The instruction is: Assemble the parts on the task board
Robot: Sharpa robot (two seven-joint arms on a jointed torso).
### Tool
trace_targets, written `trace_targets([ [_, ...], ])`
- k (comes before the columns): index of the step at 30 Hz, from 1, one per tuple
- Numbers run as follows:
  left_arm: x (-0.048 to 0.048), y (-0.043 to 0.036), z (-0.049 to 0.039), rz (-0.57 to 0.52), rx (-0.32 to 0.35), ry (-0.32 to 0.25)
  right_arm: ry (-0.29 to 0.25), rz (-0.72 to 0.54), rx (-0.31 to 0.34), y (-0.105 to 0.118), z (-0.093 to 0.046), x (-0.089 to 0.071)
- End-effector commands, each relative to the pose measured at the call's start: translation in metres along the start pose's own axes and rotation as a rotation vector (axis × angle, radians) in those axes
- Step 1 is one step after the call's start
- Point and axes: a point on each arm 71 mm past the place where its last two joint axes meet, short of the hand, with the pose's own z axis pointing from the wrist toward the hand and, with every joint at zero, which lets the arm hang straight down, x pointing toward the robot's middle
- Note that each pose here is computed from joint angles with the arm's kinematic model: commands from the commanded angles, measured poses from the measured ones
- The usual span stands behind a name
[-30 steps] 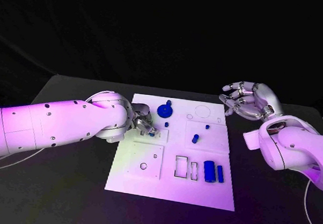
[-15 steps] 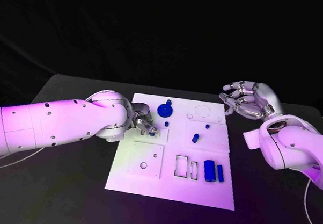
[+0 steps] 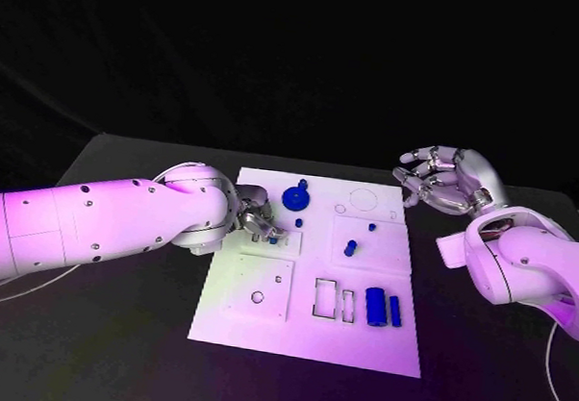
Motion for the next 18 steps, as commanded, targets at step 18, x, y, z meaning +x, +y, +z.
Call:
trace_targets([
  [18,-0.0108,-0.0042,-0.0113,-0.056,0.033,0.0,0.007,-0.003,-0.006,-0.002,0.001,0.0],
])
